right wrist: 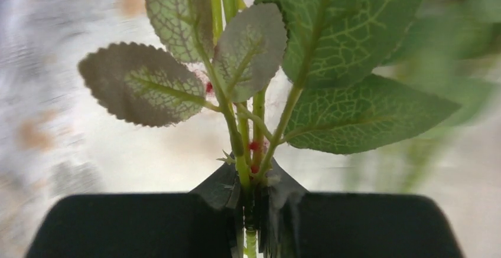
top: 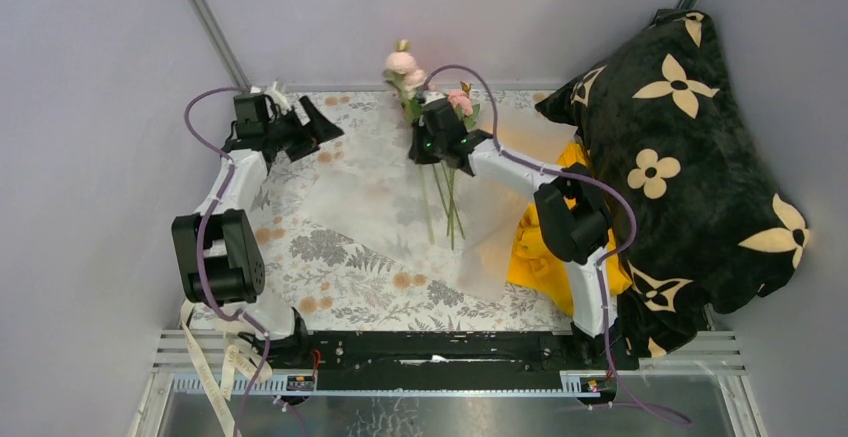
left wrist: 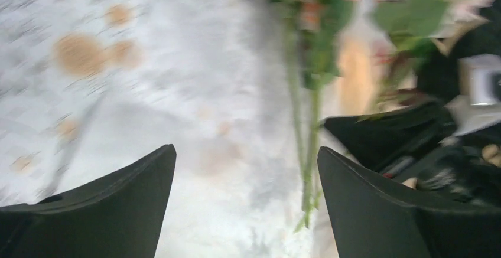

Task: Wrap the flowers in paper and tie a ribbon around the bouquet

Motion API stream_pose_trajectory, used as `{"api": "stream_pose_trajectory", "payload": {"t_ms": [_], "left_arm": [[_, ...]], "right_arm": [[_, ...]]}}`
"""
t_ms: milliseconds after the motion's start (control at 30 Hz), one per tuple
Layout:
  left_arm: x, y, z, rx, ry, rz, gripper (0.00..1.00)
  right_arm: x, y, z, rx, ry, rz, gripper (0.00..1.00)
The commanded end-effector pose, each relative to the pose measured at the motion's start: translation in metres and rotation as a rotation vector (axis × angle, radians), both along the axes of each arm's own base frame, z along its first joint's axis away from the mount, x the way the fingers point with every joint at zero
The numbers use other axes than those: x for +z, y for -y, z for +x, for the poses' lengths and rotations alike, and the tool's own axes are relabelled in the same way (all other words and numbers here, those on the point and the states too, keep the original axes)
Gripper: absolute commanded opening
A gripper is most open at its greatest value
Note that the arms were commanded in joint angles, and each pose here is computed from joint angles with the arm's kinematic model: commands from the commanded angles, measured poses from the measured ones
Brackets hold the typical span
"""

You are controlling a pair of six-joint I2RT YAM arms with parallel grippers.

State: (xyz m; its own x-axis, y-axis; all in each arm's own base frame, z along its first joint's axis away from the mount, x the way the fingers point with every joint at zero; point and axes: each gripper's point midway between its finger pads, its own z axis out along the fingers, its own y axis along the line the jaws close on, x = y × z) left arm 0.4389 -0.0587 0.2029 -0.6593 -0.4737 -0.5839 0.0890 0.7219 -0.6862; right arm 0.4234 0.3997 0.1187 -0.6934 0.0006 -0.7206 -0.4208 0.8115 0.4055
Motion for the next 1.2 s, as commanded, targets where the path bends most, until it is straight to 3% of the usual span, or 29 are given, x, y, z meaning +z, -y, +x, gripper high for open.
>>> {"api": "stream_pose_trajectory", "payload": {"t_ms": [0,100,167,267,533,867,1000,1167], "left_arm": [[-0.095,-0.064,-0.025,0.176,-0.251,0.183,0.98],[-0.127,-0.088,-0.031,0.237,-0.313,0.229,0.99],[-0.149,-0.095,-0.035,0.247,-0.369,0.246,0.99],[-0.178,-0.093,-0.040,0.236,-0.446,0.233,0.99],[-0.206,-0.052,-0.034,0.080,-0.469,0.093,0.99],[-0.201,-0.003,-0.026,-0.095,-0.401,0.051,0.99],[-0.192,-0.003,-0.022,-0.113,-0.372,0.069,0.99],[-0.171,0.006,-0.025,-0.162,-0.311,0.044,0.96]], "right_arm": [[-0.018,0.080,0.049,-0.123,0.065,-0.336,0.03],[-0.030,0.097,0.070,-0.167,0.065,-0.426,0.27],[-0.031,0.114,0.080,-0.228,0.052,-0.492,0.49],[-0.020,0.132,0.082,-0.276,0.029,-0.507,0.63],[0.038,0.223,0.056,-0.463,0.031,-0.392,0.73],[0.034,0.348,-0.007,-0.709,-0.095,-0.380,0.77],[0.020,0.347,-0.012,-0.682,-0.136,-0.283,0.78],[-0.002,0.340,-0.015,-0.657,-0.236,-0.271,0.78]]}}
